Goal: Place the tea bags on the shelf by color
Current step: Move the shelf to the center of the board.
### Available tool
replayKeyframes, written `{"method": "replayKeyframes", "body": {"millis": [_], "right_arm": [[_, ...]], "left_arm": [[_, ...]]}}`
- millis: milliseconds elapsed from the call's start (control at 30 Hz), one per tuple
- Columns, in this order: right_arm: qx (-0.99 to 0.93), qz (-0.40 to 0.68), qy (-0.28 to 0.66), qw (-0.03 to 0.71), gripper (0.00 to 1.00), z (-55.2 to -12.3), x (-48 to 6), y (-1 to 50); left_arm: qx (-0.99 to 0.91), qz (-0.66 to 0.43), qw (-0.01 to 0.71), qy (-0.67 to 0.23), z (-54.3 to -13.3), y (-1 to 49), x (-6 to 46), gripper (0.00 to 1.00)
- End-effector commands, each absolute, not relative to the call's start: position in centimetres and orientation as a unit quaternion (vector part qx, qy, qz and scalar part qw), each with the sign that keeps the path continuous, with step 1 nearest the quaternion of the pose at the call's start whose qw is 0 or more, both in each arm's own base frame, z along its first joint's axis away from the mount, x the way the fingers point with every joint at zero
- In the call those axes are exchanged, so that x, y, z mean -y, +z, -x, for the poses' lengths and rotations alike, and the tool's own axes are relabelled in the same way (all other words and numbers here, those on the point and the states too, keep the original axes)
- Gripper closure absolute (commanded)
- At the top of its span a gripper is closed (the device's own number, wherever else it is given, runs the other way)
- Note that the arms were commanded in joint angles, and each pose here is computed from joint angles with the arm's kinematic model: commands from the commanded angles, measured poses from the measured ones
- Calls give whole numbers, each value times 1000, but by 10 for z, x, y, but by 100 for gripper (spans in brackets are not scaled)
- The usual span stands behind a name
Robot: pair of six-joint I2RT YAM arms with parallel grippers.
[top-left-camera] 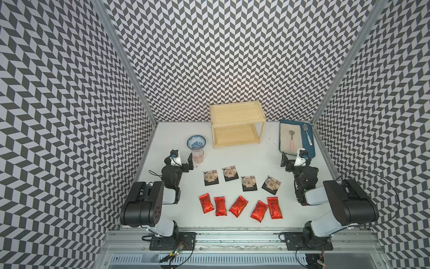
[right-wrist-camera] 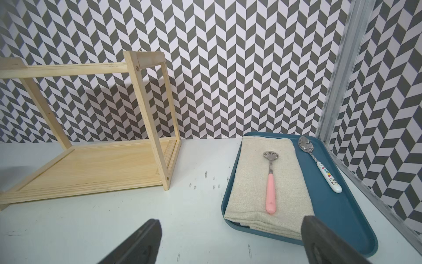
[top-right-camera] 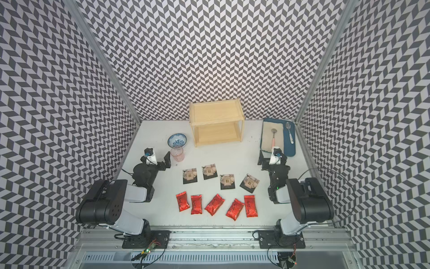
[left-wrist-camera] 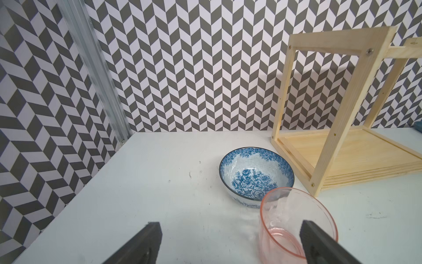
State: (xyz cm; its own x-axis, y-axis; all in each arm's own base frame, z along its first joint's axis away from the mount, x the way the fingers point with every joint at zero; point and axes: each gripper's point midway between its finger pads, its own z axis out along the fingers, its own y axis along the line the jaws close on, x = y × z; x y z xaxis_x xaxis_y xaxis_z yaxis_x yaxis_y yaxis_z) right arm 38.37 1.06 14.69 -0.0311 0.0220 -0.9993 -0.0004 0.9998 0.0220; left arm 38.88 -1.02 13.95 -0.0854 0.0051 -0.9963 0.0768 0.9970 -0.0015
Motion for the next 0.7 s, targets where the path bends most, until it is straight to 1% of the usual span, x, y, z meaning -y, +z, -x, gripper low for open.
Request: {"method": "replayKeyframes", "body": {"millis": [0,333,400,467,533,600,667], "right_arm": [[-705,-6,7,710,0,-383,-10,156],[-704,-7,6,710,0,-383,-10,156],[-698,-24,-8,715,0,-382,-4,162],[-706,-37,-49,705,0,-388,-5,173],[-733,-33,-86,674,0,-405,-21,186],[-751,-60,-81,652,0,-418,-31,199],[-762,-54,-74,641,0,-425,-42,212]], "left_arm": [[-733,-25,679,-21,-388,142,8,0],[-733,-26,679,-21,-388,142,8,0],[-733,-25,680,-20,-388,142,8,0],[-734,9,679,5,-391,150,-3,0],[-759,64,647,36,-401,153,-17,1],[-783,108,610,46,-413,157,-28,0],[-791,132,596,44,-418,170,-30,0]]}}
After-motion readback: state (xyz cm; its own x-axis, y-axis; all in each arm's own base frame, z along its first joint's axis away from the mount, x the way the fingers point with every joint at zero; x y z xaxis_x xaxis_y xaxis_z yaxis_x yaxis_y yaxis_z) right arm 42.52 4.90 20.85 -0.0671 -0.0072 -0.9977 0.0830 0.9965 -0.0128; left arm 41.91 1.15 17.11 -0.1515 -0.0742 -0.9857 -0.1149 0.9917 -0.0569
